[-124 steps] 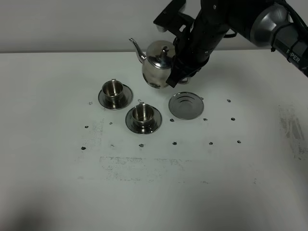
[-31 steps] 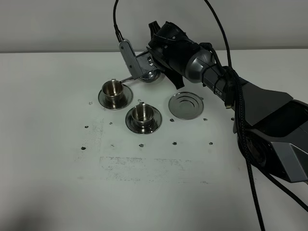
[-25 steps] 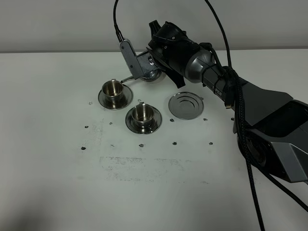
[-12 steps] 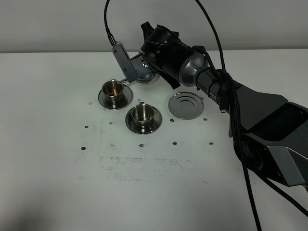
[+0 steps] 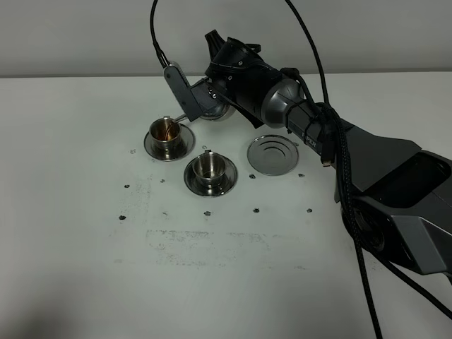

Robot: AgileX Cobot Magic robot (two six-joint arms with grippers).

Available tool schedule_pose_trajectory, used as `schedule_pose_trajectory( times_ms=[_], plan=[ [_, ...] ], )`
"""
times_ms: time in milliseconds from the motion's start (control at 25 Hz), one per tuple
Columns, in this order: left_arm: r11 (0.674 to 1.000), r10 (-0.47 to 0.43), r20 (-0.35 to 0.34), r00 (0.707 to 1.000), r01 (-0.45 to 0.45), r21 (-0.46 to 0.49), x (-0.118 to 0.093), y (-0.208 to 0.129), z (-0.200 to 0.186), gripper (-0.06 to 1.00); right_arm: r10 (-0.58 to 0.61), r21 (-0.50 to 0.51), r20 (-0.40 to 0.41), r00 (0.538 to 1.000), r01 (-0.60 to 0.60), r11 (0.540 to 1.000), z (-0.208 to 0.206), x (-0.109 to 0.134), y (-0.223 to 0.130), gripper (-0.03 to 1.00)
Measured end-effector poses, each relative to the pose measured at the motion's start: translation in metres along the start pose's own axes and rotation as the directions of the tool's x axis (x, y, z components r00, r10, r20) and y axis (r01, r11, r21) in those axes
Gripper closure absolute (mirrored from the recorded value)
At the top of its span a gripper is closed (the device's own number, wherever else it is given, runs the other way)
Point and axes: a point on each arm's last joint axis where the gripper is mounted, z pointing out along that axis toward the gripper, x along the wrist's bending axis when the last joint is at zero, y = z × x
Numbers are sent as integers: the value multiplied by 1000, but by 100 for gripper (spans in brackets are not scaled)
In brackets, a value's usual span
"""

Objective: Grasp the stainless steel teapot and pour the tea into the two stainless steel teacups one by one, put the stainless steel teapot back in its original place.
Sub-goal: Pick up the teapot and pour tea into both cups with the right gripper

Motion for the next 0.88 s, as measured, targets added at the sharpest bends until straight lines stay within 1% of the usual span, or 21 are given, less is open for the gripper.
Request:
schedule_pose_trajectory(
  times_ms=[320,880],
  plan=[
    [1000,0,0,1000,0,0,0,0,0,66,-23,30,15,1000,23,999,0,-1,-3,79],
    [1000,-3,0,1000,3,0,0,0,0,66,-35,21,30,999,34,999,-4,-3,6,79]
  ],
)
